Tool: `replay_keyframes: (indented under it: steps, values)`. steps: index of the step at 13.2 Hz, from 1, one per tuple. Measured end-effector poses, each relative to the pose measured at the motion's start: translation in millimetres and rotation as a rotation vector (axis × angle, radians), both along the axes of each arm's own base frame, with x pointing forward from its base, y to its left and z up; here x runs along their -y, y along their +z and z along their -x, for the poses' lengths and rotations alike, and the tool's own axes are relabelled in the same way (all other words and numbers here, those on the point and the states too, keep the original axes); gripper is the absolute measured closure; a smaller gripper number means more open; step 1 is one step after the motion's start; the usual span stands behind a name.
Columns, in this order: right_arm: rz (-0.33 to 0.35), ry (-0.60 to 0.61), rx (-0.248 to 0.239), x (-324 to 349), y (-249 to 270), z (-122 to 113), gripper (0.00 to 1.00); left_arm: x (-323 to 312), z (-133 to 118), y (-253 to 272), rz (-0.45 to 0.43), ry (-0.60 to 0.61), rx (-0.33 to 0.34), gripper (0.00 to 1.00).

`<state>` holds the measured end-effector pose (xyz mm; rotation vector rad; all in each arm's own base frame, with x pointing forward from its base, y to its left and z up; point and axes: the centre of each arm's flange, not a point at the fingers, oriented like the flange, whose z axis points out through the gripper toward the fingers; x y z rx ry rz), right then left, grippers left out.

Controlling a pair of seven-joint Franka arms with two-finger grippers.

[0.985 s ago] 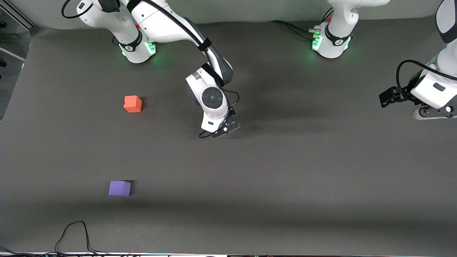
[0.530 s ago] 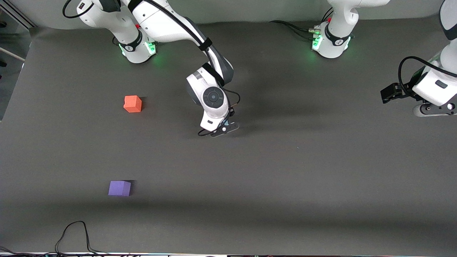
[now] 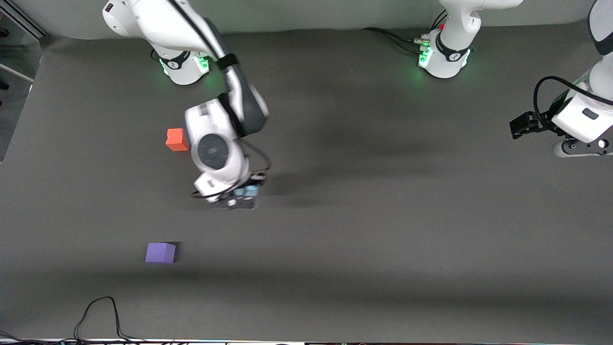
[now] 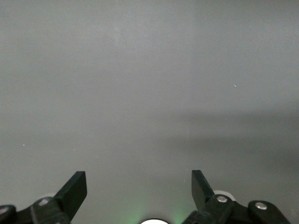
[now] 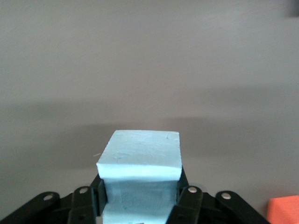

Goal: Place blue block between orange and purple blocks
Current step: 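Carry the blue block with the right gripper toward the orange block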

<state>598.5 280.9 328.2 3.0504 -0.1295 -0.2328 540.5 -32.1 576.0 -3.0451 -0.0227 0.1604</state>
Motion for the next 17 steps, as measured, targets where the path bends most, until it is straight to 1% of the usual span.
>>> replay_keyframes:
  steps: [2, 4, 5, 6, 7, 9, 12, 13, 15, 17]
  values:
    - [-0.029, -0.031, -0.043, 79, 8, -25, 0.41, 15, 1, 1, 0.002, -0.026, 0.003, 0.0]
    - [-0.05, -0.056, -0.052, 152, 17, -40, 0.41, 30, 2, 5, 0.025, -0.042, 0.014, 0.0]
    - [-0.054, -0.049, -0.057, 181, 18, -41, 0.41, 33, 3, 9, 0.035, -0.04, 0.027, 0.0]
    - [-0.061, -0.037, -0.06, 204, 15, -39, 0.41, 32, 4, 14, 0.04, -0.036, 0.045, 0.0]
    - [-0.064, -0.032, -0.053, 217, 6, -36, 0.41, 28, 5, 20, 0.043, -0.029, 0.061, 0.0]
    - [-0.051, -0.001, -0.02, 228, -33, -23, 0.41, 12, 7, 28, 0.045, -0.007, 0.078, 0.0]
    - [-0.025, 0.061, -0.02, 232, -89, 3, 0.41, -14, 7, 28, 0.051, -0.018, 0.074, 0.0]
    - [-0.03, 0.08, -0.028, 234, -100, 8, 0.41, -16, 7, 28, 0.052, -0.022, 0.072, 0.0]
    - [-0.069, 0.107, -0.04, 239, -117, 18, 0.41, -19, 8, 27, 0.054, -0.018, 0.063, 0.0]
    - [-0.068, 0.114, -0.026, 245, -128, 26, 0.41, -23, 8, 27, 0.062, -0.009, 0.061, 0.0]
